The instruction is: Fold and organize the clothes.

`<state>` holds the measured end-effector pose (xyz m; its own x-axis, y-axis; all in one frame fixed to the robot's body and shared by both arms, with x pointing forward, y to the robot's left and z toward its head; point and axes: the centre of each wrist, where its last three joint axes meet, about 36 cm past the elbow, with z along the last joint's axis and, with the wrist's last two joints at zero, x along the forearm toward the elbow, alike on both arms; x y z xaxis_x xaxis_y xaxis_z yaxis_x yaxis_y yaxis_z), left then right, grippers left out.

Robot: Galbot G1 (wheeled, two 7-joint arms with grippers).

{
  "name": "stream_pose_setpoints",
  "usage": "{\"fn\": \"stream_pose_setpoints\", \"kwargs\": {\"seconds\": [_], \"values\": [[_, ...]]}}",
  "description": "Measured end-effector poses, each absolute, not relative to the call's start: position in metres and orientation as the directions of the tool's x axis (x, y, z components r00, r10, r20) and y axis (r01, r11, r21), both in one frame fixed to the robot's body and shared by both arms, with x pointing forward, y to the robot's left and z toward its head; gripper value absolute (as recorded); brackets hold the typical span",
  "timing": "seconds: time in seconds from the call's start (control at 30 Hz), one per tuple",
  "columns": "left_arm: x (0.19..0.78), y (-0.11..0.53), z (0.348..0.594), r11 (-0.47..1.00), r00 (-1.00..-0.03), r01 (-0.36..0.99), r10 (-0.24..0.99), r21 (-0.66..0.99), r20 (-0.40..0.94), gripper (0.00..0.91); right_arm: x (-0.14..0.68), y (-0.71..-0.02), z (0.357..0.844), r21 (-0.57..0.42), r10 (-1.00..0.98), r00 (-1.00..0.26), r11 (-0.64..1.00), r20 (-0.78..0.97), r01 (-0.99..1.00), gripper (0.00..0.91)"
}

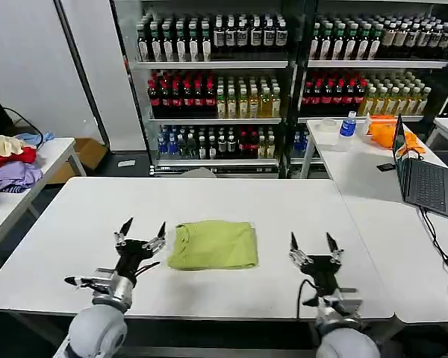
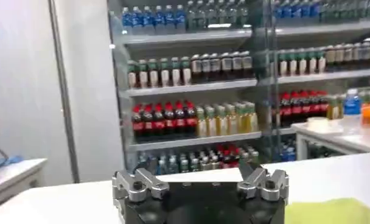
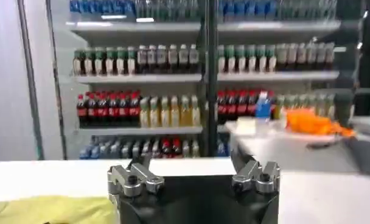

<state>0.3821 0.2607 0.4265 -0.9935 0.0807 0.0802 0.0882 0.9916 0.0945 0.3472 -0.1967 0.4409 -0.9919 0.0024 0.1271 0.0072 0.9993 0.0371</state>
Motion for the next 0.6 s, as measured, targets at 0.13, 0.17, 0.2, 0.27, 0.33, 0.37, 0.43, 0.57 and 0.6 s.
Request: {"fn": "stream_pose_setpoints", "kwargs": {"seconds": [0.13,0.17,0.2,0.27,0.33,0.37,0.43,0.57,0.6], "values": [[0.378,0.274,0.423,0.993,-0.995,0.058,0.049,0.107,0.087,0.907,0.371,-0.171,0.431,0.093,-0.007,-0.978,0.996,0.208,0.013,0.907],[0.377,0.277,0.423,0.992,-0.995,0.053,0.043,0.111,0.088,0.907,0.378,-0.164,0.43,0.109,-0.011,-0.973,0.994,0.229,0.014,0.907],[0.376,0.279,0.423,0.992,-0.995,0.047,0.037,0.114,0.087,0.907,0.384,-0.159,0.428,0.121,-0.012,-0.968,0.992,0.249,0.019,0.907],[0.374,0.284,0.424,0.992,-0.996,0.039,0.029,0.121,0.086,0.907,0.397,-0.149,0.427,0.149,-0.02,-0.959,0.989,0.284,0.023,0.907],[0.373,0.288,0.424,0.991,-0.996,0.031,0.02,0.127,0.085,0.907,0.41,-0.14,0.425,0.181,-0.037,-0.947,0.983,0.318,0.022,0.907],[0.373,0.29,0.425,0.991,-0.996,0.027,0.016,0.129,0.085,0.907,0.415,-0.136,0.425,0.196,-0.046,-0.943,0.98,0.33,0.02,0.907],[0.372,0.293,0.426,0.991,-0.996,0.021,0.01,0.132,0.084,0.907,0.426,-0.129,0.425,0.224,-0.067,-0.932,0.975,0.357,0.016,0.907],[0.369,0.296,0.425,0.991,-0.996,0.017,0.005,0.136,0.086,0.907,0.444,-0.119,0.425,0.273,-0.111,-0.911,0.962,0.396,0.002,0.907],[0.369,0.296,0.425,0.991,-0.996,0.015,0.004,0.137,0.087,0.907,0.448,-0.117,0.426,0.286,-0.122,-0.907,0.958,0.404,-0.001,0.907]]}}
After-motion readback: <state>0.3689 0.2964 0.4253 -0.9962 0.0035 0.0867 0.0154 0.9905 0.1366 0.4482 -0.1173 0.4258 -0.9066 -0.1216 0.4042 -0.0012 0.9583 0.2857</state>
